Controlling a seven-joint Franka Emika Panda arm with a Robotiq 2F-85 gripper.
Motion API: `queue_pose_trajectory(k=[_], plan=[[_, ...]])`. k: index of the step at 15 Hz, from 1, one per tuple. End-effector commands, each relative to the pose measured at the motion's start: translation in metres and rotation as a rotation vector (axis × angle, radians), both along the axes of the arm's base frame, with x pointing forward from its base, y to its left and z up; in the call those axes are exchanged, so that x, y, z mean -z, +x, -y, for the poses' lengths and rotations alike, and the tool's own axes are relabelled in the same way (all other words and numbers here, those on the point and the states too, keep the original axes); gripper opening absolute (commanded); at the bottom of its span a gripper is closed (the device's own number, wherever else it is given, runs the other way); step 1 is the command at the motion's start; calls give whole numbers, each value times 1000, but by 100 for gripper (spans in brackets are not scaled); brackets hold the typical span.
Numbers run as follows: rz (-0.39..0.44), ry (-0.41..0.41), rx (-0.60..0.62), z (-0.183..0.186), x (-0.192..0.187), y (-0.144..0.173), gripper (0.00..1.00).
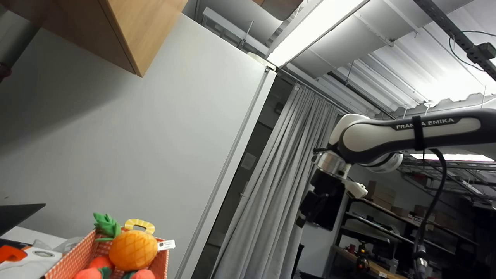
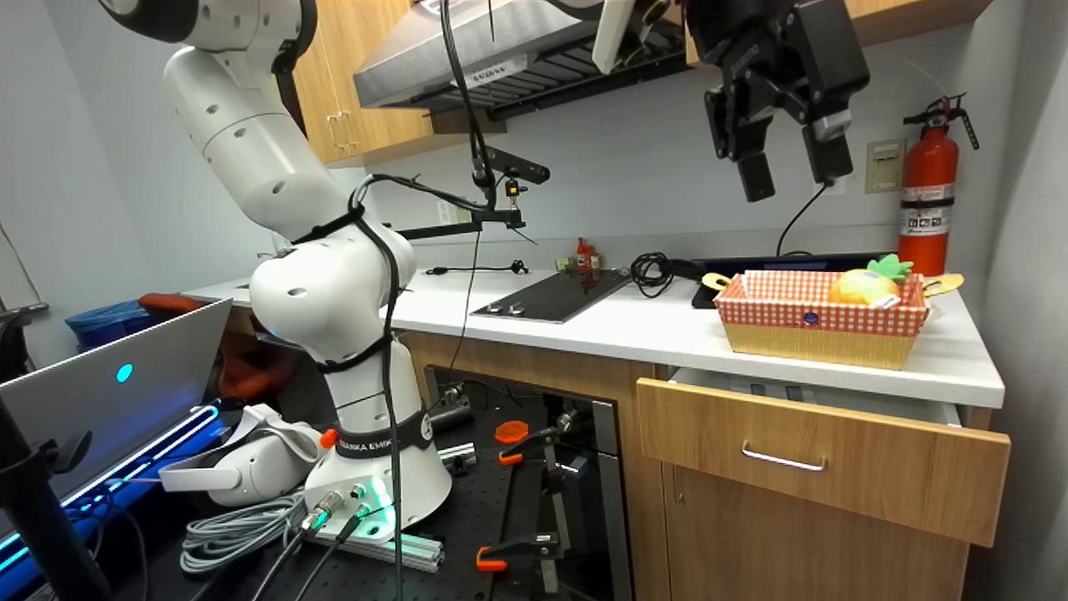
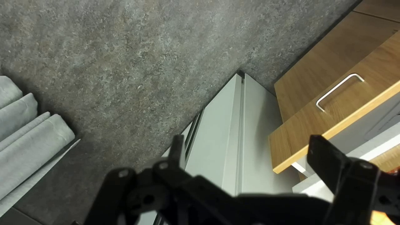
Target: Open the drawer fully
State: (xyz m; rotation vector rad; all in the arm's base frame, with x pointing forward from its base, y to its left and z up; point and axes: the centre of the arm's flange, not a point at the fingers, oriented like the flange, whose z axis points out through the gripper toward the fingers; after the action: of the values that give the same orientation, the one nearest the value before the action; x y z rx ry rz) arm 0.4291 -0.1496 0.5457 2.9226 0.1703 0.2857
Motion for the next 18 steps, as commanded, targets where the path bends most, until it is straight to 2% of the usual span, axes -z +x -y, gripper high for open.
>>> queue_pose_trajectory(k=[1, 7, 13, 14, 18], plan=[[-13, 36, 0, -13, 19, 6, 100], [-36, 137, 25, -58, 57, 10, 100], [-24, 201, 167, -89, 94, 14, 100], [-46, 169, 125, -81, 85, 14, 100], [-51, 177, 153, -85, 93, 14, 100]])
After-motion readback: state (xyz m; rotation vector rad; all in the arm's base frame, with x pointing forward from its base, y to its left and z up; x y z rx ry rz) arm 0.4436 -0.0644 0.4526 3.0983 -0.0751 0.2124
